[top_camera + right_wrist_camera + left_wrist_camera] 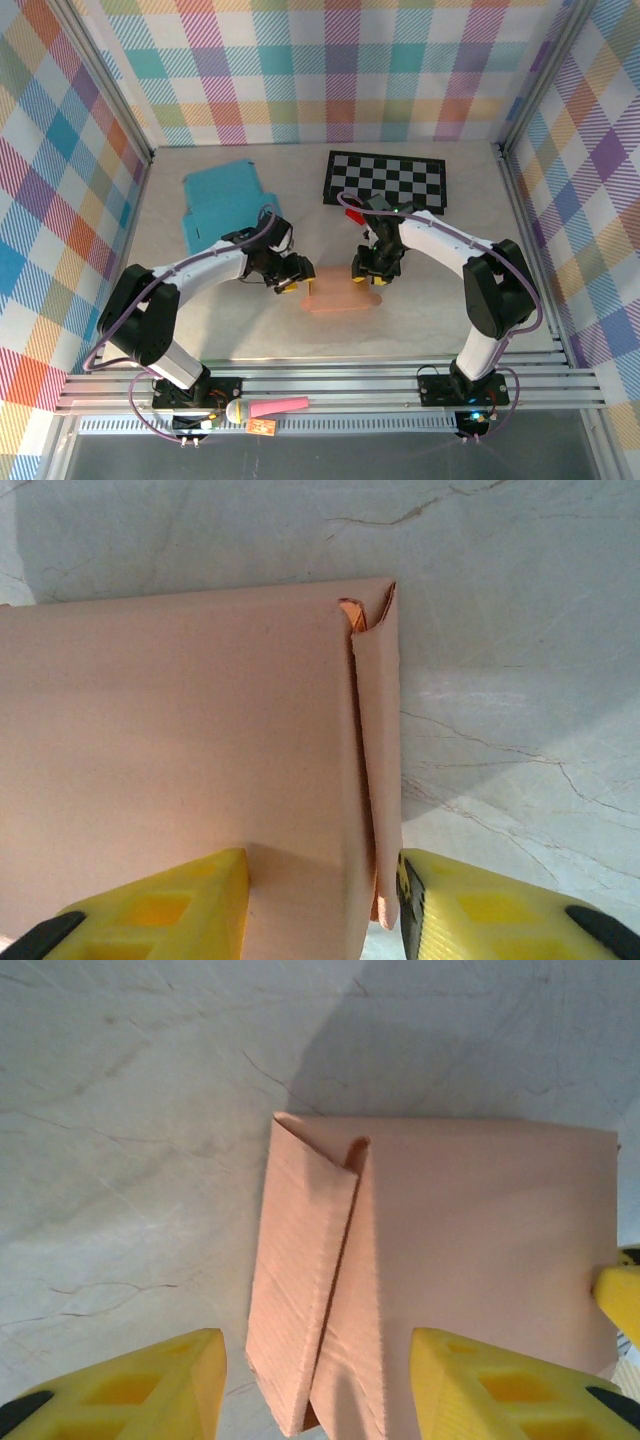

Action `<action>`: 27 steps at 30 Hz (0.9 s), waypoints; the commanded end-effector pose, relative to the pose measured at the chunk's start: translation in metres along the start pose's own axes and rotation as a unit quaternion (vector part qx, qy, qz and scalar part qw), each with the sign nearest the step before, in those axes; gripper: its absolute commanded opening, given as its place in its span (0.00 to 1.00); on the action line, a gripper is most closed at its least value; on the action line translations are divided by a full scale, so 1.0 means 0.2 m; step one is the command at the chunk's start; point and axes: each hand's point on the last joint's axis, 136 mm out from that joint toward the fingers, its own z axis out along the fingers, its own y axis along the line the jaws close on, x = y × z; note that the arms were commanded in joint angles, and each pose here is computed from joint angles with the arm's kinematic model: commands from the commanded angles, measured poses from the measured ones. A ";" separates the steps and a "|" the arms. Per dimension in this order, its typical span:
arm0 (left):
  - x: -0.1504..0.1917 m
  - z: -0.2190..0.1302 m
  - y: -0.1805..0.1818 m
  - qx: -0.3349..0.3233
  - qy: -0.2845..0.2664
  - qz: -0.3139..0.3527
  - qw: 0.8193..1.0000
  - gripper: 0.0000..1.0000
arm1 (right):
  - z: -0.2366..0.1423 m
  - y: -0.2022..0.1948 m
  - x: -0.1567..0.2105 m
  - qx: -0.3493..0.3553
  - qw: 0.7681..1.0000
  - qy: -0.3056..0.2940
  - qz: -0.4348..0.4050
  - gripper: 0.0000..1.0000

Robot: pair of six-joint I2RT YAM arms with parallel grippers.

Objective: Fold the paper box

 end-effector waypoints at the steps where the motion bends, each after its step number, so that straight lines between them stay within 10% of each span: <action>1: 0.05 0.04 -0.03 0.012 0.013 0.014 1.000 0.51 | 0.01 -0.02 0.03 0.016 1.000 0.017 -0.011 0.45; 15: 0.07 0.13 0.05 -0.020 0.015 0.021 0.999 0.40 | -0.02 -0.04 0.10 0.003 1.000 0.010 -0.021 0.65; 27: 0.06 0.13 0.03 -0.007 -0.002 0.021 1.000 0.28 | 0.13 -0.01 0.09 -0.037 0.999 0.023 -0.009 0.46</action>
